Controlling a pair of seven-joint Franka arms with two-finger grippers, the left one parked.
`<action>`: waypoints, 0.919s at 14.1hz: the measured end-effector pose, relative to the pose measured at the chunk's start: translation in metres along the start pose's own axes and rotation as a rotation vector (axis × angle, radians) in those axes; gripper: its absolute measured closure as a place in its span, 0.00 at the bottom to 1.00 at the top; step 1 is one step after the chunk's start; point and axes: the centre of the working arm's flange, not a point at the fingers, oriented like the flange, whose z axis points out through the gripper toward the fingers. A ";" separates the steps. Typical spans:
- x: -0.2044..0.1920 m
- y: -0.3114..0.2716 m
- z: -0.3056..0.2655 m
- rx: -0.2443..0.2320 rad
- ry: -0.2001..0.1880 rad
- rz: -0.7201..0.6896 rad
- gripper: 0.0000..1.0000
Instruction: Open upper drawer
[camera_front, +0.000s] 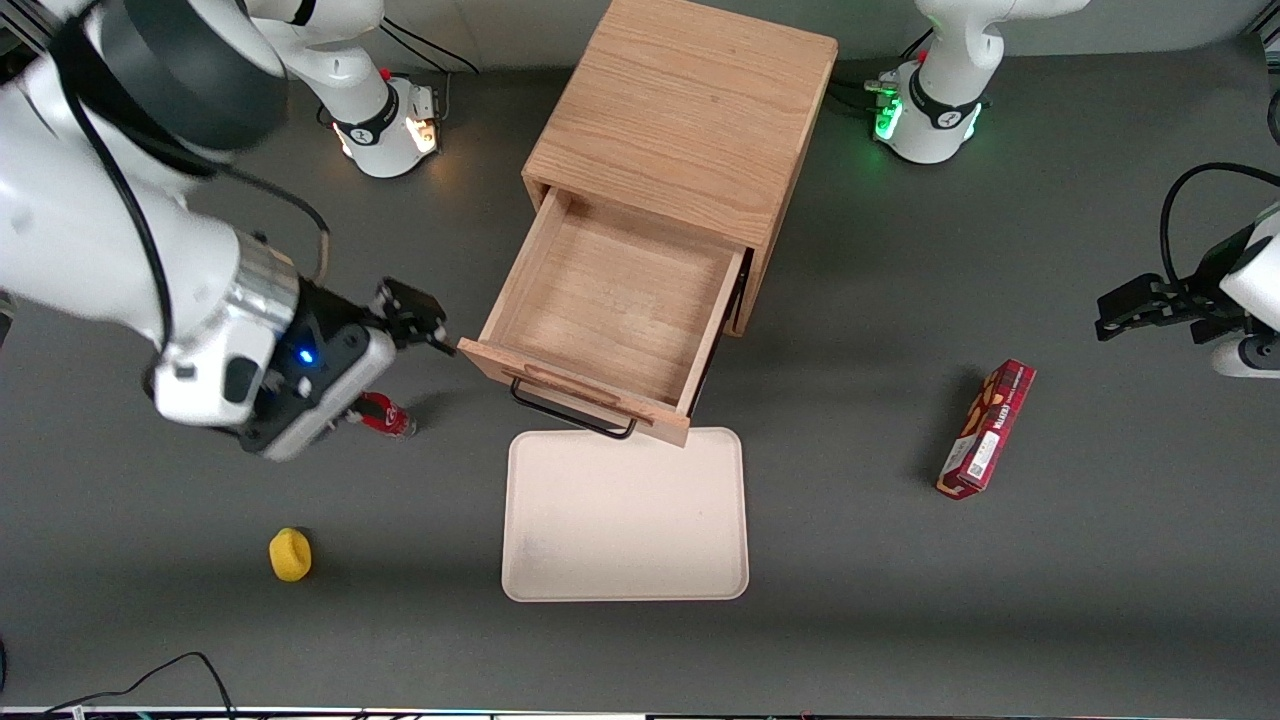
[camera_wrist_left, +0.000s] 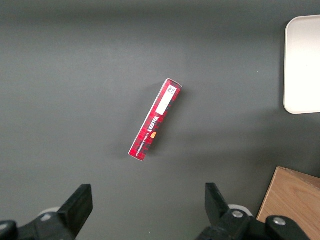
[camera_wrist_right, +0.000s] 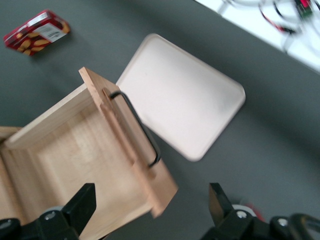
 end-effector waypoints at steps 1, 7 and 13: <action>-0.011 -0.010 -0.012 -0.016 -0.009 0.082 0.00; -0.130 -0.004 -0.085 -0.160 -0.194 0.448 0.00; -0.261 0.036 -0.066 -0.252 -0.143 0.691 0.00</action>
